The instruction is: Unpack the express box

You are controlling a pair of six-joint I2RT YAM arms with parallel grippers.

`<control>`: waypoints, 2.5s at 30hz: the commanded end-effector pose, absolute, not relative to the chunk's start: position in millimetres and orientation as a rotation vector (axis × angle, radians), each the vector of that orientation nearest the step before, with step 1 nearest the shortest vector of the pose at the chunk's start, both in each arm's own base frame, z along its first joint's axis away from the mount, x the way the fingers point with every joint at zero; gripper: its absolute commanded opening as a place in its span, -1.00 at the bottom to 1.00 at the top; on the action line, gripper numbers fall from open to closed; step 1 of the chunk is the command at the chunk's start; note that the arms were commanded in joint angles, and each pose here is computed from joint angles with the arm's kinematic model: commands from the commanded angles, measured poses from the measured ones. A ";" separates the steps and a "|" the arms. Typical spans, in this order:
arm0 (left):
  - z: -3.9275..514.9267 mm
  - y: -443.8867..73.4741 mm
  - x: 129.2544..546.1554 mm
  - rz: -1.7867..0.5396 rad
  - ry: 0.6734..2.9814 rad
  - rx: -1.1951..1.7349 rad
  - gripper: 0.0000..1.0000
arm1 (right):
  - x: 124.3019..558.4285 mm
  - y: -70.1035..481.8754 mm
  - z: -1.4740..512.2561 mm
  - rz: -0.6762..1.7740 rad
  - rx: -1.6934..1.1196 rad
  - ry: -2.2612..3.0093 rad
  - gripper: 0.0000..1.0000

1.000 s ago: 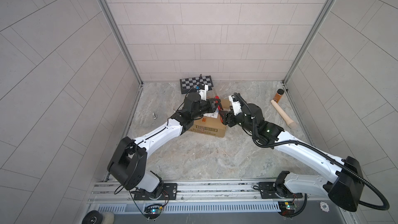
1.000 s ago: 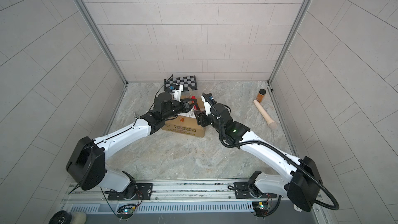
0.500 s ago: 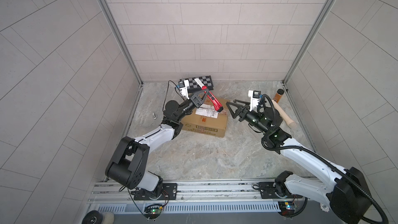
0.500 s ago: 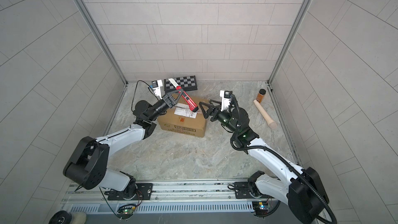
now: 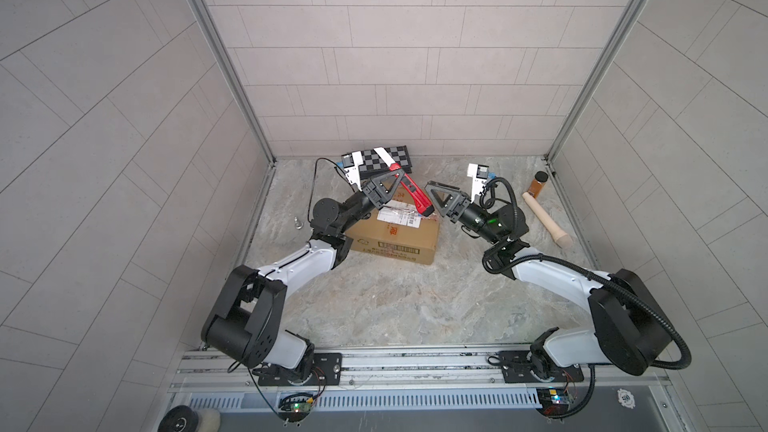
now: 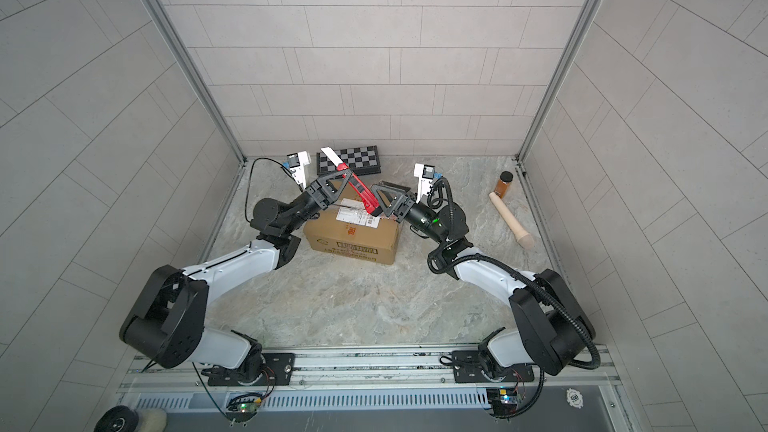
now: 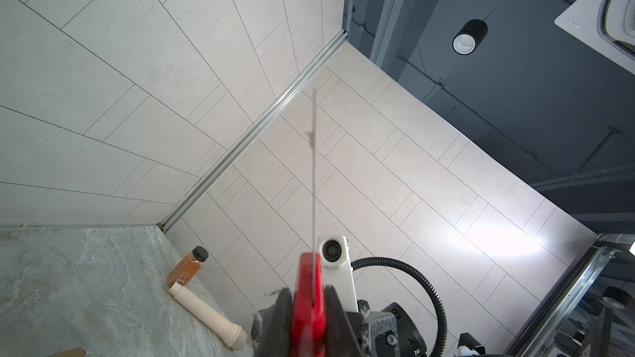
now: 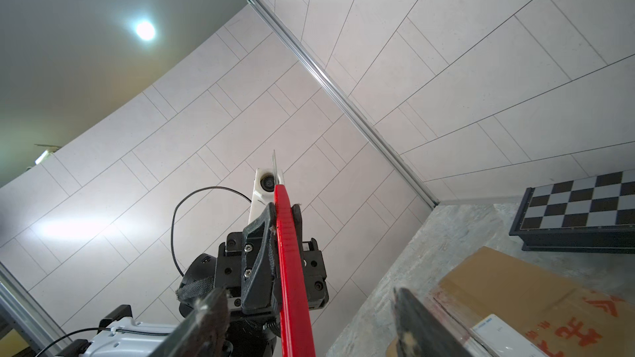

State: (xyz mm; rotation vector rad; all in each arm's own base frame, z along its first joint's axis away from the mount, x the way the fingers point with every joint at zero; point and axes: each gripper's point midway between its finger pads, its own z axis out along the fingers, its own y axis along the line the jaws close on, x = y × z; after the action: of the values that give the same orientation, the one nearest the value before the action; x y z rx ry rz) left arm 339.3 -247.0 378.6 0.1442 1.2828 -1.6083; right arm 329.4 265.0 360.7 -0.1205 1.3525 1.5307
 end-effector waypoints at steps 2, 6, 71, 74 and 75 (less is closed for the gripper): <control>404.8 -243.2 323.4 -1.629 1.191 0.197 -1.00 | 312.1 271.0 389.6 1.577 -0.202 1.260 0.52; 411.2 -241.3 324.0 -1.631 1.172 0.186 -1.00 | 310.2 278.4 386.9 1.556 -0.222 1.274 0.54; 435.9 -263.6 312.7 -1.710 1.116 0.201 -1.00 | 320.0 282.0 413.1 1.579 -0.109 1.122 -1.00; 432.2 -265.1 316.1 -1.713 1.127 0.192 -0.81 | 320.7 281.1 413.5 1.573 -0.107 1.126 -1.00; 431.4 -265.1 317.0 -1.716 1.130 0.188 -0.71 | 320.3 280.7 413.3 1.572 -0.106 1.127 -1.00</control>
State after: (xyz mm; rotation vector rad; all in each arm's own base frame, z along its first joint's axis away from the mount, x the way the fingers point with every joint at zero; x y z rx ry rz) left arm 333.5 -253.8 418.7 0.0825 1.1685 -1.6740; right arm 321.7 286.9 397.6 -0.1078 1.1650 1.5982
